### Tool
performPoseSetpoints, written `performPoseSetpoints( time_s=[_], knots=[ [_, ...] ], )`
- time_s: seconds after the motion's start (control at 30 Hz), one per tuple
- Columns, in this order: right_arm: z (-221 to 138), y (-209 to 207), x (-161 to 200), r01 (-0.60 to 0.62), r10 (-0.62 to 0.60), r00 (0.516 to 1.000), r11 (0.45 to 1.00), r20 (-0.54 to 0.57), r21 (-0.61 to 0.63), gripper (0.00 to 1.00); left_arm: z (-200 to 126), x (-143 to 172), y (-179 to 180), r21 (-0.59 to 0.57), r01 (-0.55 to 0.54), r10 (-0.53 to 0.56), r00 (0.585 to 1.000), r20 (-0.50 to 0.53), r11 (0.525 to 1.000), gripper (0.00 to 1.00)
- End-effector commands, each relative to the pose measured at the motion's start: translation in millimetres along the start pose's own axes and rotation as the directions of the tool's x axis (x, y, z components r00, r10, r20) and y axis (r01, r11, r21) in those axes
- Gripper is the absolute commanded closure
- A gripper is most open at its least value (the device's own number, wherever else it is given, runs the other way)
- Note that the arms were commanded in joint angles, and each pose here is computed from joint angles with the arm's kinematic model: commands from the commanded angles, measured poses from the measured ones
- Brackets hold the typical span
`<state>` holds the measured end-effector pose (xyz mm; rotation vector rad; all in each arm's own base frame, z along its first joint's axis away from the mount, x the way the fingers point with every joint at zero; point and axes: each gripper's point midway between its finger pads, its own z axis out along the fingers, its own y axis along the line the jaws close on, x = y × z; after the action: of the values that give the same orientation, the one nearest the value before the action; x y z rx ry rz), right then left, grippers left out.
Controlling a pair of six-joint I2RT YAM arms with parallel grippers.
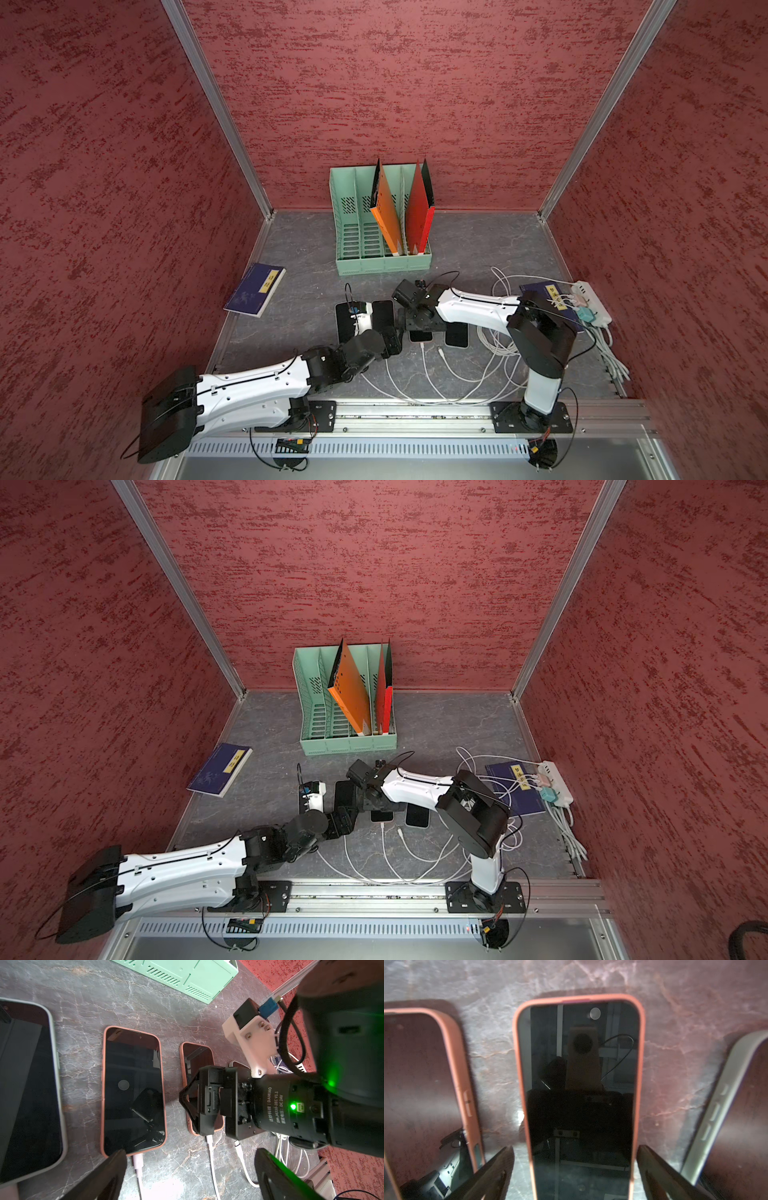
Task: Unplug the charging cable from the phone
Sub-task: Pick up the phone at the center of the board.
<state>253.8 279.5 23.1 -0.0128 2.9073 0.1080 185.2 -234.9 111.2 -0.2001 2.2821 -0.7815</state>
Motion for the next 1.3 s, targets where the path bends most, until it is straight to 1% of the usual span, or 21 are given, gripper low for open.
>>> performPoseSetpoints(
  time_s=[0.0,0.23,0.4,0.5,0.6,0.77,0.83,0.93,0.97,1.1,1.13,1.27],
  knots=[
    [3,-2,-1,0.001,-0.001,1.0,1.0,-0.021,0.018,0.06,1,-3,-9,0.029,0.009,-0.009,1.0,0.015,1.0,0.0],
    [12,-6,6,-0.001,0.002,0.999,1.0,-0.041,0.025,0.11,4,-3,-11,0.027,0.003,-0.004,1.0,0.023,1.0,0.0],
    [16,-7,10,-0.013,0.014,0.999,1.0,-0.05,0.016,0.21,6,-2,-14,0.018,-0.011,0.011,1.0,0.026,1.0,0.0],
    [17,-9,10,-0.016,0.017,0.999,1.0,-0.048,0.02,0.3,7,-2,-20,0.036,-0.016,0.015,0.999,0.031,0.999,0.0],
    [12,-11,8,-0.018,0.019,0.999,1.0,-0.035,0.024,0.42,9,-1,-25,0.056,-0.015,0.013,0.999,0.033,0.998,0.0],
    [-5,-9,-2,-0.038,0.038,0.999,0.999,0.017,-0.003,0.58,14,12,-37,0.101,-0.035,0.034,0.999,0.015,0.994,0.05],
    [-15,-7,-6,-0.048,0.05,0.998,0.998,0.044,-0.032,0.62,15,18,-44,0.128,-0.05,0.049,0.999,0.011,0.991,0.09],
    [-29,-4,-11,-0.064,0.07,0.994,0.995,0.079,-0.082,0.7,15,28,-55,0.166,-0.077,0.078,0.997,0.001,0.983,0.2],
    [-32,-4,-12,-0.069,0.077,0.993,0.993,0.087,-0.091,0.73,14,30,-57,0.177,-0.08,0.081,0.997,-0.002,0.981,0.25],
    [-47,-6,-16,-0.089,0.104,0.987,0.989,0.124,-0.122,0.77,12,43,-67,0.208,-0.094,0.098,0.995,-0.01,0.974,0.4],
    [-51,-6,-17,-0.095,0.113,0.984,0.986,0.135,-0.133,0.77,13,44,-68,0.207,-0.098,0.104,0.995,-0.015,0.973,0.42],
    [-60,-7,-19,-0.11,0.135,0.979,0.981,0.155,-0.16,0.78,15,48,-71,0.205,-0.102,0.11,0.994,-0.028,0.974,0.43]
  ],
)
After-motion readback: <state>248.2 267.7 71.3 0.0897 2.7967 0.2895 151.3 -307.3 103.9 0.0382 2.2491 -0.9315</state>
